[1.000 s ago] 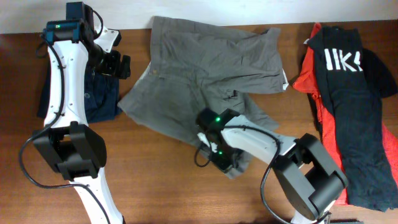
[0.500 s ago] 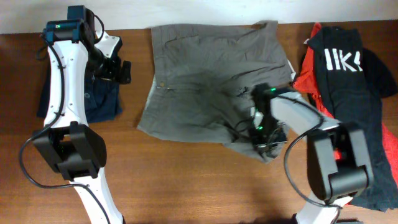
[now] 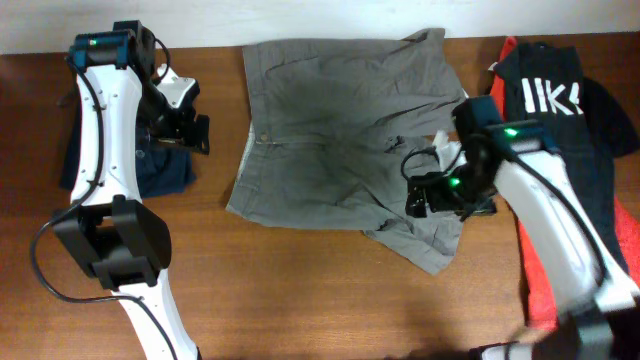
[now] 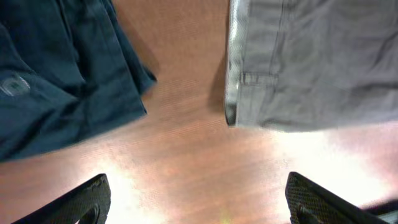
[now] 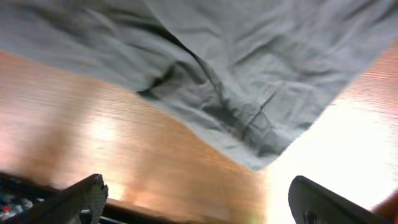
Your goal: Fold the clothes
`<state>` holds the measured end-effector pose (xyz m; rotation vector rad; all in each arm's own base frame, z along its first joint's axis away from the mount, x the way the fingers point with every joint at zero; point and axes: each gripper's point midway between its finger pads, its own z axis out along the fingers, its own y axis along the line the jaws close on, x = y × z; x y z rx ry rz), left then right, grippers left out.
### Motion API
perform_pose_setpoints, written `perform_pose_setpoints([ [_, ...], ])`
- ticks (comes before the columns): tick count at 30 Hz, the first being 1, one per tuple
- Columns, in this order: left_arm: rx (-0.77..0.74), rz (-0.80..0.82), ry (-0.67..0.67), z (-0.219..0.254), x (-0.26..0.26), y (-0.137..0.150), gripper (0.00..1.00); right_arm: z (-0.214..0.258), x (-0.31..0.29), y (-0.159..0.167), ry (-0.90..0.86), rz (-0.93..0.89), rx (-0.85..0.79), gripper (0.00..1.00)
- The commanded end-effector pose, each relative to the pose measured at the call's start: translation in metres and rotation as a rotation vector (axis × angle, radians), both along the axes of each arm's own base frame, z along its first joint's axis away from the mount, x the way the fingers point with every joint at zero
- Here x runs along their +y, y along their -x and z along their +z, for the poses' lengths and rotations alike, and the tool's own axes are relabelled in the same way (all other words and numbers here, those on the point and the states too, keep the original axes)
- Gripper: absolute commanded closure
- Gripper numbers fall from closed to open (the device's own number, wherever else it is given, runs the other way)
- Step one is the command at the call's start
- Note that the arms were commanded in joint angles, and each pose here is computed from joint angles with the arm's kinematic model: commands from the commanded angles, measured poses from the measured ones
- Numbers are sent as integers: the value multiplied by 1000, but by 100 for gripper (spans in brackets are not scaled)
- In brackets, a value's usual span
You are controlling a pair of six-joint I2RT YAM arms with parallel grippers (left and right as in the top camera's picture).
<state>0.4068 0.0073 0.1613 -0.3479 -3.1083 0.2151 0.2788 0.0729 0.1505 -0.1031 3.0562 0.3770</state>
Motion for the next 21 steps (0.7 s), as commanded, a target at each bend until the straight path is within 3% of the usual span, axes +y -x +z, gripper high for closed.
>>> perform_pose_setpoints([
  [1, 4, 40, 29, 7, -5, 5, 11, 24, 2, 8, -22, -1, -56, 1],
  [6, -109, 92, 33, 52, -7, 14, 10, 34, 0, 24, -18, -3, -47, 2],
  [9, -221, 144, 35, 96, -9, 29, 10, 45, -2, 40, -18, -9, -39, 10],
  [14, -323, 185, 45, 137, -15, 56, 9, 65, -5, 61, -25, -70, -72, 11],
  [17, -283, 208, 36, 128, -18, 69, 9, 73, -17, 64, 21, -180, -108, 11],
  [21, -186, 247, 38, 81, -25, 67, 9, 67, -37, 62, 117, -321, -108, 13],
])
